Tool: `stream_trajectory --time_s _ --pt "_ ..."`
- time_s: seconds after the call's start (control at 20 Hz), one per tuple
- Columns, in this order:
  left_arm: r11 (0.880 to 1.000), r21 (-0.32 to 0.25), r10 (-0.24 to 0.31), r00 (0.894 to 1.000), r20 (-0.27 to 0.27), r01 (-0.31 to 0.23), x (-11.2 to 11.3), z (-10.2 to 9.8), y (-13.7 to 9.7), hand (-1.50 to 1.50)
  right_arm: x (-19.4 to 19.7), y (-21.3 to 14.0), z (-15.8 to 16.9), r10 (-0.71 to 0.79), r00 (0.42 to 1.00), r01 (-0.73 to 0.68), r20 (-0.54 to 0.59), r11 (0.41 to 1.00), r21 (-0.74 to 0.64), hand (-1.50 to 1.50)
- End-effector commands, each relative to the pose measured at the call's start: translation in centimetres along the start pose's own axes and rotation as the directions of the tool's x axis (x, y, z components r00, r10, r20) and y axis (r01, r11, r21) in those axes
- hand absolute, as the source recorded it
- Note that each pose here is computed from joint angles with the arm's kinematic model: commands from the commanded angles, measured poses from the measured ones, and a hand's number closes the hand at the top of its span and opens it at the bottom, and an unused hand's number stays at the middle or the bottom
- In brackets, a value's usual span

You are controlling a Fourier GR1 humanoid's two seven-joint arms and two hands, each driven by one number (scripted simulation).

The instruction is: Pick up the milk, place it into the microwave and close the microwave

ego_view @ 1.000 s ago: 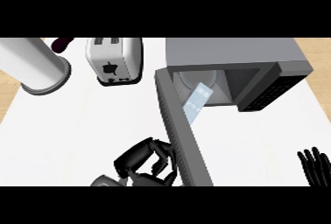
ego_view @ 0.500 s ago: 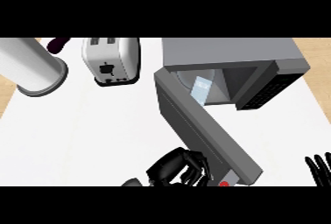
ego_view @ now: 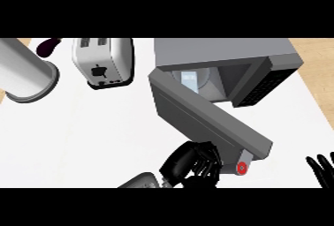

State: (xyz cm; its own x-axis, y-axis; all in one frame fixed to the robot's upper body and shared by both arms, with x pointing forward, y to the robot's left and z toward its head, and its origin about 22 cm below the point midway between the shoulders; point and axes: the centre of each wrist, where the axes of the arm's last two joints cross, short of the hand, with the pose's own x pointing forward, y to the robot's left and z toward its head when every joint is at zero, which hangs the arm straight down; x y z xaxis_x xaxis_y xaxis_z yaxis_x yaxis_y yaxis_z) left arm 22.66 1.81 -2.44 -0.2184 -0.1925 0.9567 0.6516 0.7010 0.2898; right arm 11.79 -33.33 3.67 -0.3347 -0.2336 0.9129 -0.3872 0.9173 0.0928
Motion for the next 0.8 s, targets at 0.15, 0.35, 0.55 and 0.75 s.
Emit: stream_trajectory --time_s 0.15,0.35,0.55,0.75 --pt "0.993 0.111 0.022 0.996 0.082 -0.031 2.4 -2.4 -0.6 1.50 1.3 1.5 -1.8 -0.033 0.999 0.033 -0.006 0.997 0.068 -1.50" --pt "0.981 0.190 0.025 0.996 0.091 -0.042 3.4 -4.3 1.2 1.50 2.4 1.9 -2.0 -0.030 0.999 0.031 -0.013 0.997 0.071 -1.50" --pt "0.968 0.252 0.001 0.996 0.092 -0.024 3.8 -5.9 2.7 1.50 3.4 1.7 -2.8 -0.023 1.000 0.023 -0.013 0.997 0.076 -1.50" --pt "0.953 0.301 -0.003 0.995 0.097 -0.026 3.7 -7.0 4.0 1.50 4.1 2.0 -3.2 -0.021 1.000 0.022 -0.014 0.997 0.069 -1.50"
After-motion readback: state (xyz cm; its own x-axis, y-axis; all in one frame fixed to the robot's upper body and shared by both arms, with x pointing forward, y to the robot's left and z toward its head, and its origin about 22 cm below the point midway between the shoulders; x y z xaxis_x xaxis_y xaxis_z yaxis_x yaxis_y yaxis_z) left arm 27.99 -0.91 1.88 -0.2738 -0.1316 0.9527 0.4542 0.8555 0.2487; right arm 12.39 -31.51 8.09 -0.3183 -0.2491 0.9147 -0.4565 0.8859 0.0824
